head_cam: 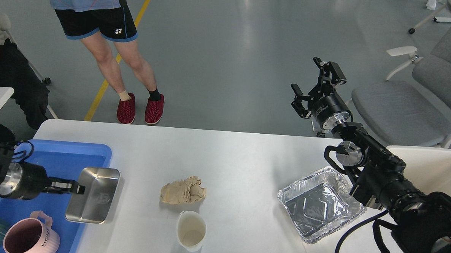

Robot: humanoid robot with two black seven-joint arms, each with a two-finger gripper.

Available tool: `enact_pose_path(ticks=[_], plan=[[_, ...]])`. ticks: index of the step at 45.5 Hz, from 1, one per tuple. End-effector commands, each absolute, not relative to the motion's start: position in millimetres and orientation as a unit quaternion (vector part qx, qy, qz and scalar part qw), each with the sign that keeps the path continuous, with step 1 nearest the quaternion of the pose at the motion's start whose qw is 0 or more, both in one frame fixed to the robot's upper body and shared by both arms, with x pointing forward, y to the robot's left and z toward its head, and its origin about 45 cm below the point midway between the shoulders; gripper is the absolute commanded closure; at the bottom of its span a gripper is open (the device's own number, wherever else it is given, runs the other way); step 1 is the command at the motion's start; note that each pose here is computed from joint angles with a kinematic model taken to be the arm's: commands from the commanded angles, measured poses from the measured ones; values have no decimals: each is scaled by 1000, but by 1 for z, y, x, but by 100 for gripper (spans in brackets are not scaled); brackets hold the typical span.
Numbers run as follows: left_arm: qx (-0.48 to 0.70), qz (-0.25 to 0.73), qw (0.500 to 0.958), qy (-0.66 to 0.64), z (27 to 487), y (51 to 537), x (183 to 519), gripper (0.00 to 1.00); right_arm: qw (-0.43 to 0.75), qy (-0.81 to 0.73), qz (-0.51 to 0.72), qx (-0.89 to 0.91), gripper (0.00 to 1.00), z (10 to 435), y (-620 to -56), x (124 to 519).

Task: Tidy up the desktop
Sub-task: 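Lift the steel tray and tip it over the blue tub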

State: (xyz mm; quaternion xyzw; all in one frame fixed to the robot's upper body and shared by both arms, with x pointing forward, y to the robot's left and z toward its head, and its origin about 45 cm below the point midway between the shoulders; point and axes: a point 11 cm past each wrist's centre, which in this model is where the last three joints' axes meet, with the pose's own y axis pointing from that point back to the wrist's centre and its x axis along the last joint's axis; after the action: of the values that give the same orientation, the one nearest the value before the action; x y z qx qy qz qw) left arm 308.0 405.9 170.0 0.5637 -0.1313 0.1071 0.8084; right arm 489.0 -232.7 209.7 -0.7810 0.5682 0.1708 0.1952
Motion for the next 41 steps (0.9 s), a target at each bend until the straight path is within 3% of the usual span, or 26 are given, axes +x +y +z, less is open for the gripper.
enact_pose_path(ticks=[1,14,22,41], plan=[[578,133,790,-157,223,429,326,100,195,568,170,-782,0,210,-232,489],[609,198,750,-164,317,494,313,100,193,567,172,-782,0,208,-231,488],[607,225,742,-172,355,509,307,100,191,566,172,-783,0,207,-231,488],[608,246,728,-199,351,510,327,100,192,564,175,-784,0,206,-226,487]])
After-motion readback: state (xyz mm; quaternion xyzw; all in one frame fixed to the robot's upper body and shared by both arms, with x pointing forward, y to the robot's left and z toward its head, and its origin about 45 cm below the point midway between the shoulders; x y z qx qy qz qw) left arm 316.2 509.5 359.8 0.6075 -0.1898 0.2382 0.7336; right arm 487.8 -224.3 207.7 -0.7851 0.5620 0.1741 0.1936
